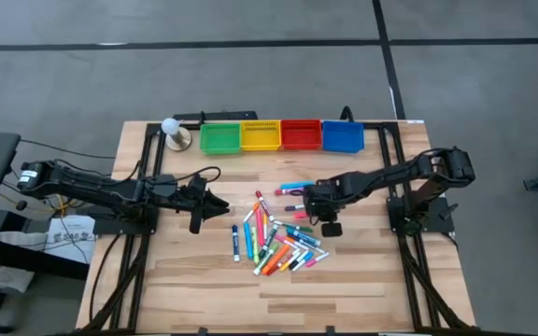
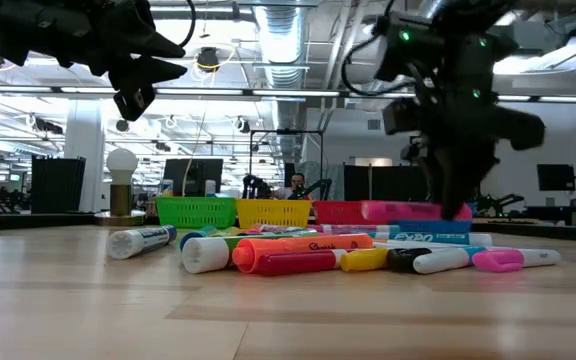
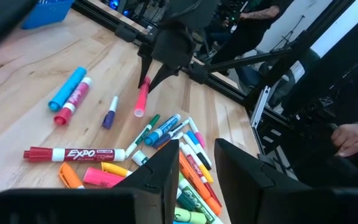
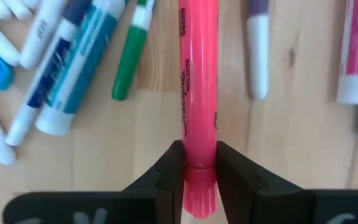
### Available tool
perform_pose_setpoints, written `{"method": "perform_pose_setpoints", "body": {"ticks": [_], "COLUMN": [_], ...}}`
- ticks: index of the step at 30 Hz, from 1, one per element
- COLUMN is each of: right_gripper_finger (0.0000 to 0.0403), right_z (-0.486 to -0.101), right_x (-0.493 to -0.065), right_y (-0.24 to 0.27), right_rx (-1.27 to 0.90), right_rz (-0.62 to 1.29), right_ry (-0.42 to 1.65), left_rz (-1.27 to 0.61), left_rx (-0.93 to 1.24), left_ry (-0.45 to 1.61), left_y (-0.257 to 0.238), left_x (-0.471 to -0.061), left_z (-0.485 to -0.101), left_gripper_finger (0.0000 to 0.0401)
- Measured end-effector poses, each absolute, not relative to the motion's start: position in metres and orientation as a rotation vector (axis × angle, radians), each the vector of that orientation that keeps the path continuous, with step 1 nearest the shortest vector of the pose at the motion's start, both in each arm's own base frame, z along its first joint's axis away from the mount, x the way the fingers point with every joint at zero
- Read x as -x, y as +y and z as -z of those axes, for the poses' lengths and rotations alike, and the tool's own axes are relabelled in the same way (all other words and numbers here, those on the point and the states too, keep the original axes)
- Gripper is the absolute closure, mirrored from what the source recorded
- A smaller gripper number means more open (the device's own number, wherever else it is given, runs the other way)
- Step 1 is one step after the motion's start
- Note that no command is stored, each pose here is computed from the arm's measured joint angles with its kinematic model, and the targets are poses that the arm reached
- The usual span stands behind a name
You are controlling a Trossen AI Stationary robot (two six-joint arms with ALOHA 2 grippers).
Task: Pick & Place Markers
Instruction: Put the pink highlighter pen into the blue basket
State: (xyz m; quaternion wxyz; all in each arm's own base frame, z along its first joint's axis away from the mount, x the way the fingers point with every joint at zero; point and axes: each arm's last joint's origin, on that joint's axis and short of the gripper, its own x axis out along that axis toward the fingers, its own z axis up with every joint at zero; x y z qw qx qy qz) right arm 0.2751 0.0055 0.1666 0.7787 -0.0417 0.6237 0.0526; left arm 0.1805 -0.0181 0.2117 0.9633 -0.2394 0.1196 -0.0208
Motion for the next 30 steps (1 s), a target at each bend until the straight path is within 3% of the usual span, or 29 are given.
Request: {"method": "perform_pose_setpoints", "body": {"ticks": [17,30], "right_gripper_finger": [0.0336,0.0336], "right_z": [-0.256,-0.316], "right_x": [-0.309,-0.294], "right_y": [-0.041,-0.115], "right_rx": [0.131,0.304], "right_rz": [0.029,0.201], "right_ry": [1.200,1.218], "left_rz": [0.028,0.015], "left_rx": [0.484,0.483], "left_ry": [0.233,0.226], "left_y": [-0.018,-0.017], "left_x": [-0.181,-0.181], "left_z": [-0.212,-0.213], "left_gripper_finger": [0.0299,0.0299]}}
